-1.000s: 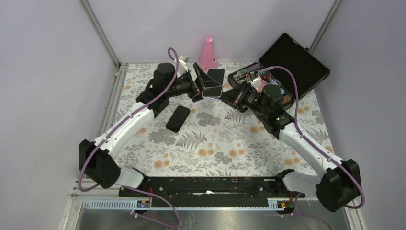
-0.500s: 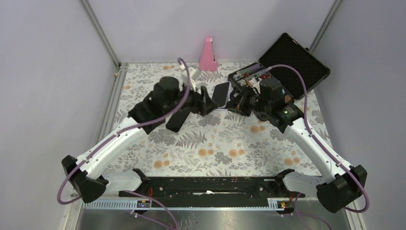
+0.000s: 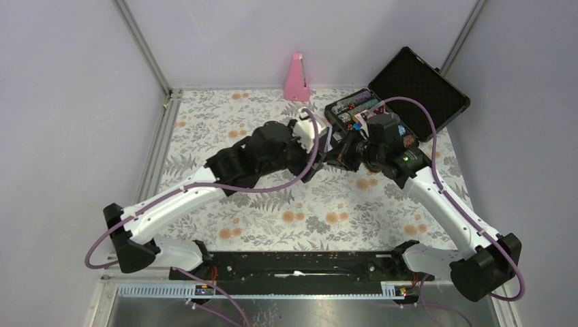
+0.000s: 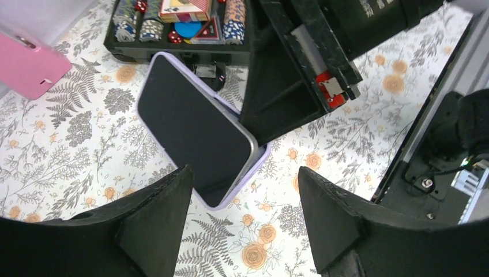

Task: Take the phone out of the phone case
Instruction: Remove the phone case from the phone.

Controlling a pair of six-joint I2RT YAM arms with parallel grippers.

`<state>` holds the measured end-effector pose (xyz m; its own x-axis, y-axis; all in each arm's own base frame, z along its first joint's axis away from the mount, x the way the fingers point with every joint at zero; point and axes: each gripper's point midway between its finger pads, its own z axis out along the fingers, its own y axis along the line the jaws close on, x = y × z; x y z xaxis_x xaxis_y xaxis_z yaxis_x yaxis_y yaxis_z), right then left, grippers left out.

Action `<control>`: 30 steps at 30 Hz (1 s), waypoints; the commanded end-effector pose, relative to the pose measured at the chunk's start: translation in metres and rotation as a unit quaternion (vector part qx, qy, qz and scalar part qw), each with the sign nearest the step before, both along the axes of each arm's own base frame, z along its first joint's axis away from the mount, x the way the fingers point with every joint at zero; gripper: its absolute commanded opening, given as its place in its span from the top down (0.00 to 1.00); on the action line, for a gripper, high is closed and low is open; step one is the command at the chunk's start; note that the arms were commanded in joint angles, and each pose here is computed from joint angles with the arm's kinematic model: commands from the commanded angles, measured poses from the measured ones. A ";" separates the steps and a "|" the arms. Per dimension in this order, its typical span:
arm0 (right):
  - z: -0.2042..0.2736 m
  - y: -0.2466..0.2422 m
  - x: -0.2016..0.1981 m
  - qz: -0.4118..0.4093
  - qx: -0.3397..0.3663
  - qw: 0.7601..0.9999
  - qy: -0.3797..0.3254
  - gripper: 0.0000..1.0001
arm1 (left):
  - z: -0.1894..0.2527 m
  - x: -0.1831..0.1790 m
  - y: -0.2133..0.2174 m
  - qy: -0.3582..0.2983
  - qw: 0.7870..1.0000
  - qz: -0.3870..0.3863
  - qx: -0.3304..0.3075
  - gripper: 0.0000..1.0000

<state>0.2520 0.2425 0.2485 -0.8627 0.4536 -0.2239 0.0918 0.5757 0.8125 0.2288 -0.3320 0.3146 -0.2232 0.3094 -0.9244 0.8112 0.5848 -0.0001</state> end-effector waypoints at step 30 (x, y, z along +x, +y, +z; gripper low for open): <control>0.035 0.019 -0.013 0.038 0.083 0.996 0.000 1.00 | -0.010 0.016 -0.017 -0.104 0.989 -0.018 0.104 0.47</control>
<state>0.2463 0.2488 0.2505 -0.8757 0.4588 -0.1506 0.1332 0.5293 0.8379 0.2447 -0.3443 0.2891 -0.1258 0.4958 -0.8593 0.8006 0.5622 0.2071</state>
